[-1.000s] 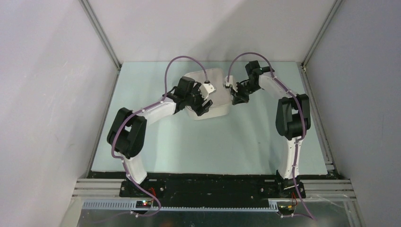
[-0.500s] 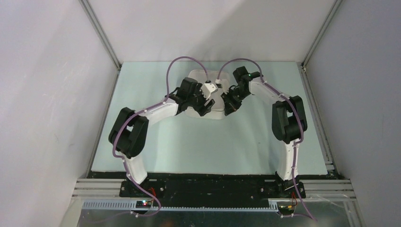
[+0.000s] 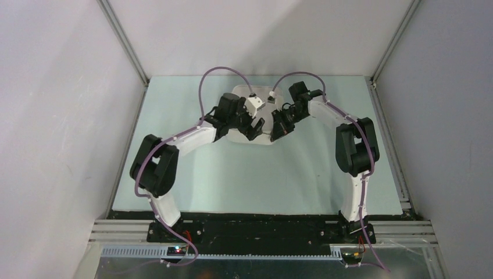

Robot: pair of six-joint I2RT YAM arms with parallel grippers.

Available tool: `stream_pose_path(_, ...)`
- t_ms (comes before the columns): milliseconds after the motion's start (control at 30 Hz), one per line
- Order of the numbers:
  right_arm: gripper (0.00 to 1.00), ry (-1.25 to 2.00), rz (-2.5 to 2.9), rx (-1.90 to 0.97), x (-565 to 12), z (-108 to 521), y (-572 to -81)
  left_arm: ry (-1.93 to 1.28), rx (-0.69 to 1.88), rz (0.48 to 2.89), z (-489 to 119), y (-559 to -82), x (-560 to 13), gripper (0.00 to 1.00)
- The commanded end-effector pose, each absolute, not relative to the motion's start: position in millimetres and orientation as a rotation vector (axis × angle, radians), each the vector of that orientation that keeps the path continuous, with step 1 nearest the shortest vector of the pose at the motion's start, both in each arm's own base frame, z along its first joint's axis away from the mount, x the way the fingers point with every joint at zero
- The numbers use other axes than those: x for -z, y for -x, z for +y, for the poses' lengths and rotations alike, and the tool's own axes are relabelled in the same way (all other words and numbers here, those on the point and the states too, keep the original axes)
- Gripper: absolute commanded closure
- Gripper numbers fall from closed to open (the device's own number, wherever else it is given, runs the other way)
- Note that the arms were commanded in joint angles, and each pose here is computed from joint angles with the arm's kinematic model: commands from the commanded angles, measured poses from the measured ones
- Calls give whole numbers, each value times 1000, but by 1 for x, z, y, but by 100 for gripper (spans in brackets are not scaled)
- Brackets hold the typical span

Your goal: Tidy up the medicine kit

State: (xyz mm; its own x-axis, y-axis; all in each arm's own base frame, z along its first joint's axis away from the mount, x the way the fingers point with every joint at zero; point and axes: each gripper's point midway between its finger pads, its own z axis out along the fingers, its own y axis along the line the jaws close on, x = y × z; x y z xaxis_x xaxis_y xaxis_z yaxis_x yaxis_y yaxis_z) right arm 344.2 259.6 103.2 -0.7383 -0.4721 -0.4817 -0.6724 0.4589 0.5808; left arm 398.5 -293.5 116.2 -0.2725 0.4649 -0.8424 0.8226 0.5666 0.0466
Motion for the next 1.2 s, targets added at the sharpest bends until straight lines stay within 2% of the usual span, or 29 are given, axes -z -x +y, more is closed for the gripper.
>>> stream_pose_path(0, 100, 981, 2346, -1272, -153, 269, -336, -945, 512, 1668, -285, -406, -226, 2)
stream_pose_path(67, 100, 949, 2380, -1231, -147, 264, -342, -935, 504, 1656, -277, -404, -239, 1)
stream_pose_path(267, 100, 835, 2480, -1094, -127, 241, -358, -907, 644, 1797, -264, -393, -217, 0)
stream_pose_path(367, 100, 791, 2514, -1045, -124, 228, -364, -608, 683, 1982, -243, -426, -196, 0)
stream_pose_path(467, 100, 746, 2556, -989, -116, 213, -372, -120, 804, 2137, -219, -460, -181, 0)
stream_pose_path(600, 100, 727, 2571, -869, -99, 183, -402, 74, 827, 2151, -207, -474, -163, 0)
stream_pose_path(800, 100, 829, 2560, -638, -68, 153, -453, -111, 967, 2175, -262, -452, -134, 3)
stream_pose_path(967, 100, 783, 2532, -448, -59, 129, -493, -351, 1074, 2130, -317, -430, -144, 8)
stream_pose_path(1167, 100, 847, 2470, -437, -72, 128, -506, -449, 980, 2086, -284, -441, -188, 12)
